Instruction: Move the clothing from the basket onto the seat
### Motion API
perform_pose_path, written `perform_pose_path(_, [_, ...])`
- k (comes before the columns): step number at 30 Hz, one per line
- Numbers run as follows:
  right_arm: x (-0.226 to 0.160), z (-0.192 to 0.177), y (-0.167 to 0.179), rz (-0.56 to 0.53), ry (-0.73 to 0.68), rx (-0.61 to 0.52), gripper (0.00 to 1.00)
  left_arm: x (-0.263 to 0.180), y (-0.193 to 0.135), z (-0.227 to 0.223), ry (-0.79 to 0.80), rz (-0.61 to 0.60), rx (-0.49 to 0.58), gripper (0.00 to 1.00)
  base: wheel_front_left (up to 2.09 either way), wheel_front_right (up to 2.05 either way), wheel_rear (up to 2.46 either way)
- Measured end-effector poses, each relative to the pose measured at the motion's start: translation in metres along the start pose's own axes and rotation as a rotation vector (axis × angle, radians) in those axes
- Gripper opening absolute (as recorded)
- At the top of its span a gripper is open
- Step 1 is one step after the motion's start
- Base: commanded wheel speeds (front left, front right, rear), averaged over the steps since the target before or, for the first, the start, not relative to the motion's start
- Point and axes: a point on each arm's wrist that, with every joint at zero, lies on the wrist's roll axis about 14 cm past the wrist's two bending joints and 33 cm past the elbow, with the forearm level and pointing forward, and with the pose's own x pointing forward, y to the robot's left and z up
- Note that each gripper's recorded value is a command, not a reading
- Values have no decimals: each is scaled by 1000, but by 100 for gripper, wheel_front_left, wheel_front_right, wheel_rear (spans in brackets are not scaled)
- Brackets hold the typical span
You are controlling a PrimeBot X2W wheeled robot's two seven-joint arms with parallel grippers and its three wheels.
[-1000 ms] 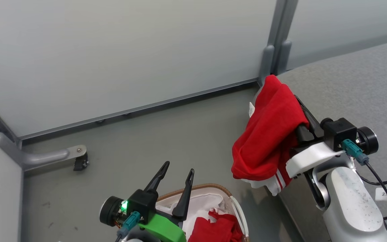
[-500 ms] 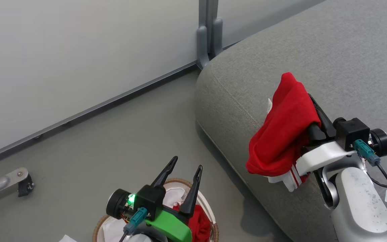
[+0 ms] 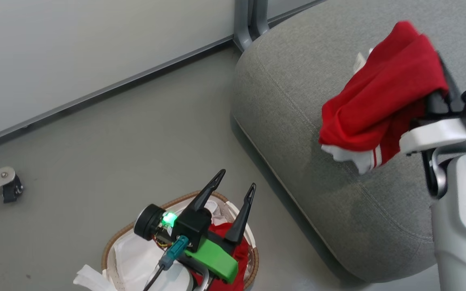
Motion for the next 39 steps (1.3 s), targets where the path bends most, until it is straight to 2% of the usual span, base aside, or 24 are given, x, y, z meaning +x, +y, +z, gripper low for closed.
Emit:
perform_pose_path(8, [77,26,-34,-105,-105,-147,0,14,35,-6,-19,18,10,100,0,0,0])
perform_pose_path(16, [154,-9,-32,-133,-59,-167,0,29,80,-25,-30,57,-2,100,0,0,0])
perform_pose_path(20, [180,-48,-26,-143,9,-171,0,30,100,-40,-27,83,-26,100,0,0,0])
perform_pose_path(27, [195,-140,-12,-152,178,-189,0,17,128,-88,47,150,-73,100,0,0,0])
perform_pose_path(34, [170,-235,25,-76,369,-228,0,-3,144,-128,127,208,-122,100,0,0,0])
perform_pose_path(37, [158,-257,35,-51,418,-230,0,-8,148,-136,146,227,-127,100,0,0,0])
perform_pose_path(38, [155,-261,38,-46,426,-227,5,-9,149,-138,150,227,-128,100,0,0,0])
perform_pose_path(39, [152,-263,40,-42,435,-222,24,-10,148,-139,155,226,-127,100,0,0,0])
